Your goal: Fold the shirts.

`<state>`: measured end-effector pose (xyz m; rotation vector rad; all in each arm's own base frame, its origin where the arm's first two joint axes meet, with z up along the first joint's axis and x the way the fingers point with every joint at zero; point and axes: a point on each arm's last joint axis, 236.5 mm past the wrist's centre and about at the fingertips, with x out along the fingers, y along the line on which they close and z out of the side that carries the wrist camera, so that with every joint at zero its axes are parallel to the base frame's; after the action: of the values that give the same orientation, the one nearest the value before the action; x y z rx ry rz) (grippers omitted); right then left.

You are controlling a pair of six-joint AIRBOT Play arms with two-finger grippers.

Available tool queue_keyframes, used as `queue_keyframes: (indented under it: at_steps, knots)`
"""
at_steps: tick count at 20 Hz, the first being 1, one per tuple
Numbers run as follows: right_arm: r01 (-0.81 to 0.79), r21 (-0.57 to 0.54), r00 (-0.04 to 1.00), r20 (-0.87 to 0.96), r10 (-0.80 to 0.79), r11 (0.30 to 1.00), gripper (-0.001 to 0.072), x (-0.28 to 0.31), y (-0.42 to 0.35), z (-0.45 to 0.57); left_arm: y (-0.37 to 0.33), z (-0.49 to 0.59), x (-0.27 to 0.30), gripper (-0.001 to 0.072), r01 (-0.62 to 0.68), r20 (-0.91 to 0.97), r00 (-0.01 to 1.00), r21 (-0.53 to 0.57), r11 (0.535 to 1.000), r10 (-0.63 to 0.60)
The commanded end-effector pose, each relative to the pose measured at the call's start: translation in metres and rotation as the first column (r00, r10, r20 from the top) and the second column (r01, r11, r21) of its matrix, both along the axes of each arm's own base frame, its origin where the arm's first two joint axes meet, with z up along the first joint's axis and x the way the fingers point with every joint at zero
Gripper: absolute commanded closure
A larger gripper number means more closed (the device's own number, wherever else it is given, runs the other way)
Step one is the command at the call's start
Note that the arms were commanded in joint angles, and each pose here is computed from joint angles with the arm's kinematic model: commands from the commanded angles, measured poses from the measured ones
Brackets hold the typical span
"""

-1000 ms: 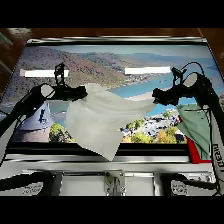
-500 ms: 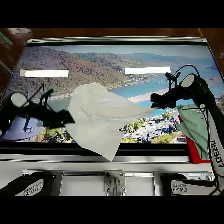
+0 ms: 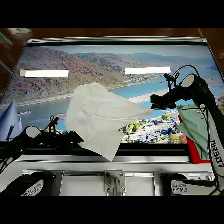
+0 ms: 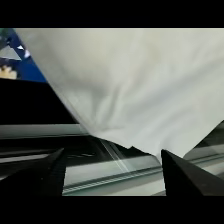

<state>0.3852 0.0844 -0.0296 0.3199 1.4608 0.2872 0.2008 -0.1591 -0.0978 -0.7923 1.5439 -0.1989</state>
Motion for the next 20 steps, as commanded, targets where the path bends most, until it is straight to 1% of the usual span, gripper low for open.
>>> queue_keyframes:
  at_steps: [1, 2, 3, 4, 5, 6, 7, 8, 9, 11, 12, 13, 14, 15, 16, 17, 18, 19, 20]
  knots:
    - [-0.003, 0.001, 1.0, -0.001, 0.003, 1.0, 0.0653, 0.0, 0.0, 0.0, -0.005, -0.02, 0.001, -0.0009, -0.045, -0.03, 0.999, 0.003, 0.999, 0.046]
    - [-0.002, 0.002, 1.0, 0.0, 0.002, 1.0, 0.0653, 0.0, 0.0, 0.0, -0.008, -0.022, 0.004, -0.0007, -0.049, -0.023, 0.999, -0.007, 0.999, 0.049]
    - [-0.002, 0.003, 1.0, 0.0, 0.002, 1.0, 0.0653, 0.0, 0.001, 0.0, -0.01, -0.023, 0.01, 0.0049, -0.07, -0.011, 0.998, -0.012, 0.997, 0.069]
    - [-0.002, 0.003, 1.0, 0.0, 0.002, 1.0, 0.0653, 0.0, 0.001, 0.0, -0.01, -0.025, 0.016, 0.014, -0.093, 0.004, 0.996, -0.01, 0.996, 0.093]
    - [-0.002, 0.003, 1.0, -0.001, 0.002, 1.0, 0.0653, 0.0, 0.001, 0.0, -0.008, -0.026, 0.023, 0.0175, -0.109, 0.029, 0.994, 0.001, 0.994, 0.109]
    - [-0.001, 0.005, 1.0, -0.001, 0.001, 1.0, 0.0653, 0.0, 0.001, 0.0, -0.006, -0.026, 0.029, 0.0188, -0.139, 0.044, 0.989, 0.006, 0.99, 0.138]
    - [-0.001, 0.007, 1.0, 0.0, 0.001, 1.0, 0.0653, 0.0, 0.001, 0.0, -0.006, -0.024, 0.034, 0.0368, -0.154, 0.052, 0.987, 0.004, 0.988, 0.153]
    - [-0.001, 0.008, 1.0, 0.0, 0.001, 1.0, 0.0653, 0.0, 0.002, 0.0, -0.007, -0.02, 0.039, 0.0541, -0.144, 0.072, 0.987, 0.001, 0.99, 0.143]
    - [0.0, 0.012, 1.0, -0.001, 0.0, 1.0, 0.0653, 0.0, 0.003, 0.001, -0.011, -0.011, 0.047, 0.0655, -0.108, 0.11, 0.988, -0.008, 0.994, 0.108]
    - [-0.004, 0.065, 1.0, 0.004, 0.004, 0.998, 0.0654, 0.0, 0.014, 0.008, -0.02, 0.024, 0.072, 0.0658, -0.029, 0.232, 0.972, -0.03, 0.999, 0.035]
    - [-0.012, 0.111, 1.0, 0.029, 0.009, 0.994, 0.0654, 0.002, 0.024, 0.019, -0.024, 0.051, 0.09, 0.0659, 0.014, 0.324, 0.946, -0.029, 0.999, -0.004]
    - [-0.021, 0.153, 0.997, 0.072, 0.01, 0.988, 0.0654, 0.005, 0.033, 0.037, -0.025, 0.091, 0.11, 0.0659, 0.056, 0.441, 0.896, -0.006, 0.998, -0.048]
    - [-0.041, 0.176, 0.989, 0.144, 0.015, 0.984, 0.0654, 0.011, 0.038, 0.063, -0.022, 0.138, 0.129, 0.0659, 0.083, 0.565, 0.82, 0.043, 0.996, -0.093]
    - [-0.068, 0.175, 0.972, 0.233, 0.026, 0.982, 0.0654, 0.017, 0.04, 0.095, -0.013, 0.201, 0.146, 0.0659, 0.087, 0.703, 0.695, 0.124, 0.988, -0.149]
    - [-0.099, 0.146, 0.935, 0.352, 0.042, 0.984, 0.0654, 0.023, 0.037, 0.138, 0.0, 0.268, 0.157, 0.0659, 0.049, 0.812, 0.549, 0.207, 0.977, -0.2]
    - [-0.121, 0.099, 0.868, 0.494, 0.056, 0.988, 0.0654, 0.028, 0.03, 0.189, 0.016, 0.345, 0.157, 0.0658, -0.027, 0.892, 0.379, 0.275, 0.961, -0.244]
    - [-0.118, 0.058, 0.789, 0.611, 0.058, 0.991, 0.0654, 0.027, 0.023, 0.237, 0.032, 0.416, 0.147, 0.0658, -0.117, 0.938, 0.236, 0.288, 0.95, -0.255]
    - [-0.083, 0.019, 0.665, 0.746, 0.041, 0.996, 0.0654, 0.019, 0.011, 0.301, 0.048, 0.49, 0.125, 0.0658, -0.209, 0.968, 0.096, 0.247, 0.946, -0.232]
    - [-0.034, -0.005, 0.536, 0.844, 0.022, 0.999, 0.0654, 0.005, 0.0, 0.356, 0.063, 0.555, 0.095, 0.0658, -0.275, 0.98, -0.033, 0.182, 0.944, -0.199]
